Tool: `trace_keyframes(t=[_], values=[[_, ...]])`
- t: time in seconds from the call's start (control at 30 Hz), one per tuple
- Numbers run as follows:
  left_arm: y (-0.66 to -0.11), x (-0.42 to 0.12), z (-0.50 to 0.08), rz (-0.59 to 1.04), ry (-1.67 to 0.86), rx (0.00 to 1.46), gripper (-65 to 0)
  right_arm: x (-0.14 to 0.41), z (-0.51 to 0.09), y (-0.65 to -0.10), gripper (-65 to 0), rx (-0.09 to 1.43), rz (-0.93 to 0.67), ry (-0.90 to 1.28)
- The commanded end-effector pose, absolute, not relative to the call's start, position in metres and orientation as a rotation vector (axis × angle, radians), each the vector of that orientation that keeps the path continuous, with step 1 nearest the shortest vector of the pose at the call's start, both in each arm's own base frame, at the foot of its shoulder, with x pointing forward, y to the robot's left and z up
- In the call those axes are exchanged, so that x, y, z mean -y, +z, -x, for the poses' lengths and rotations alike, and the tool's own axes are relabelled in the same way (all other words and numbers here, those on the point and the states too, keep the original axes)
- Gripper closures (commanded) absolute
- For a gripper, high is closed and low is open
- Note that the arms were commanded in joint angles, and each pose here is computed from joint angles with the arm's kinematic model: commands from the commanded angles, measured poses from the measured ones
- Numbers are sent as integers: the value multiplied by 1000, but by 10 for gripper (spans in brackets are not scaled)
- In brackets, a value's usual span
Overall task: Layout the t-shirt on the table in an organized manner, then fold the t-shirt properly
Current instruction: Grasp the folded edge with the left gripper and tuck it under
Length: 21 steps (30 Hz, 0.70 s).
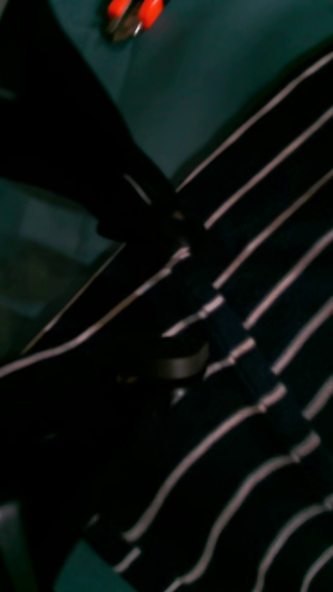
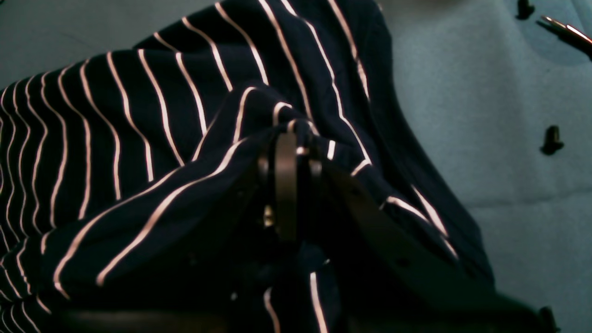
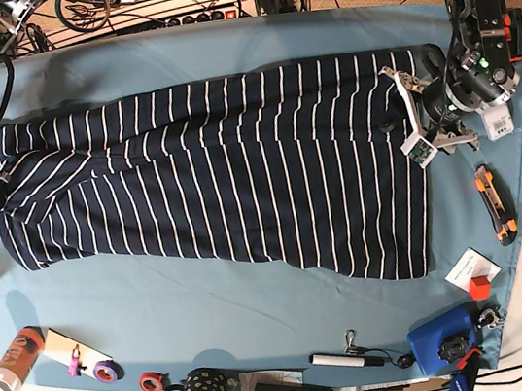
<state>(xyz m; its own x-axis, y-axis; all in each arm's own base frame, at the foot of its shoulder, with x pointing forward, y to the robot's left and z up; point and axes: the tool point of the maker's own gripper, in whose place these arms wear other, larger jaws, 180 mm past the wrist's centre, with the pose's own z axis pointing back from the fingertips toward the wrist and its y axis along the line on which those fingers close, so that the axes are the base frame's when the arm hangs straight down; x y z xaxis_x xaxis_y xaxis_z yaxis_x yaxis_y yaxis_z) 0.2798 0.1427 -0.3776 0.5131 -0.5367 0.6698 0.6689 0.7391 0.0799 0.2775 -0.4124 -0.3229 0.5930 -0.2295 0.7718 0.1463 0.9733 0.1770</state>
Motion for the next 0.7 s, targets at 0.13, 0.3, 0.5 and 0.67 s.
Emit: trace_keyframes(t=[0.13, 0.3, 0.5, 0.67], values=[[-385, -147, -282, 221, -703, 729, -309, 422, -286, -299, 0, 981, -75, -203], [-381, -152, -292, 197, -634, 760, -227, 422, -286, -299, 0, 980, -74, -203], [-374, -153, -302, 187, -623, 790, 0, 422, -286, -300, 0, 979, -75, -203], [-368, -169, -314, 131, -506, 817, 0, 422, -286, -300, 0, 977, -74, -203]])
